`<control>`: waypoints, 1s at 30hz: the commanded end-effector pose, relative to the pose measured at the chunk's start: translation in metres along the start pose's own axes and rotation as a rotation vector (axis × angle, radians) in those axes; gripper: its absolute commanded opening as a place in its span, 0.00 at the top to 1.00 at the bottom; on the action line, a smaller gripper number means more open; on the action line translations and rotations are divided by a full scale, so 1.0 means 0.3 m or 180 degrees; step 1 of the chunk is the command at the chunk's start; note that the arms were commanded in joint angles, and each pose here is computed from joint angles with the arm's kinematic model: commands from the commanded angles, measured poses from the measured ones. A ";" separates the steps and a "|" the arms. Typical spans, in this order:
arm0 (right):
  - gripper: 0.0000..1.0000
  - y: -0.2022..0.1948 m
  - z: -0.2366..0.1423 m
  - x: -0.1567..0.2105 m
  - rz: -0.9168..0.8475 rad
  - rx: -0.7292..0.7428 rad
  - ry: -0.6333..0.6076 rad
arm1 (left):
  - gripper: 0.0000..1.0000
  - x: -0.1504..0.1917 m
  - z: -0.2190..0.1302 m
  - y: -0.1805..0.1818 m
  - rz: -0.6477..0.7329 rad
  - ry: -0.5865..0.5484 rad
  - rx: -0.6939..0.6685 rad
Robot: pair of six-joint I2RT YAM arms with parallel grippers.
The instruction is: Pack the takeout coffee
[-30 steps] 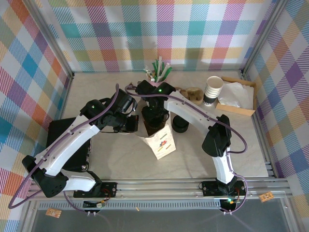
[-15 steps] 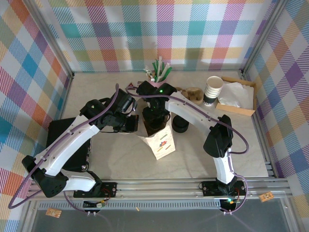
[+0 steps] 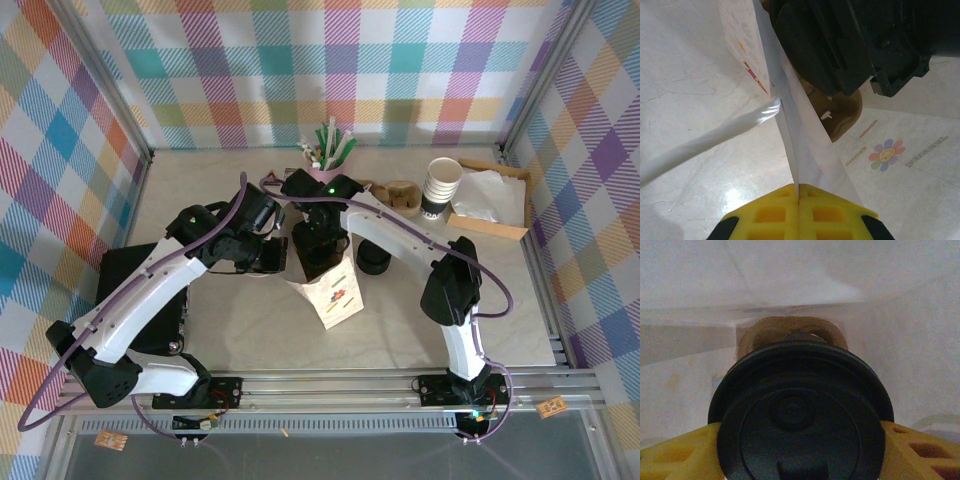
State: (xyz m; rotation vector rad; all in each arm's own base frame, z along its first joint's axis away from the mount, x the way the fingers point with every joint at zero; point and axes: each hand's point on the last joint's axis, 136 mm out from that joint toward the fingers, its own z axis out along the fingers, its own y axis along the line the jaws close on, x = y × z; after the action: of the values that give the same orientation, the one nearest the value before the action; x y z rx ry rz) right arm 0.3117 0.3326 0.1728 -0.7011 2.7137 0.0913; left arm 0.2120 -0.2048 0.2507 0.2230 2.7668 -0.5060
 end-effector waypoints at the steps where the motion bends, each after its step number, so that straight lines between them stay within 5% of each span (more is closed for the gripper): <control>1: 1.00 0.006 0.045 0.035 0.0038 0.0003 0.0147 | 1.00 0.033 -0.015 0.002 0.0083 0.0139 -0.0048; 9: 1.00 0.018 0.005 -0.020 0.0114 -0.0064 -0.0036 | 1.00 0.034 -0.018 0.003 0.0075 0.0140 -0.0055; 30: 1.00 -0.035 0.087 0.140 -0.0098 0.0198 0.0489 | 1.00 0.029 -0.030 0.029 -0.0008 0.0086 -0.0186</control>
State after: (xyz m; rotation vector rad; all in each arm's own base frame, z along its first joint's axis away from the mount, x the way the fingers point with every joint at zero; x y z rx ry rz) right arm 0.3012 0.3266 0.1530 -0.7096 2.7662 0.0678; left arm 0.2117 -0.2005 0.2504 0.2109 2.7782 -0.4727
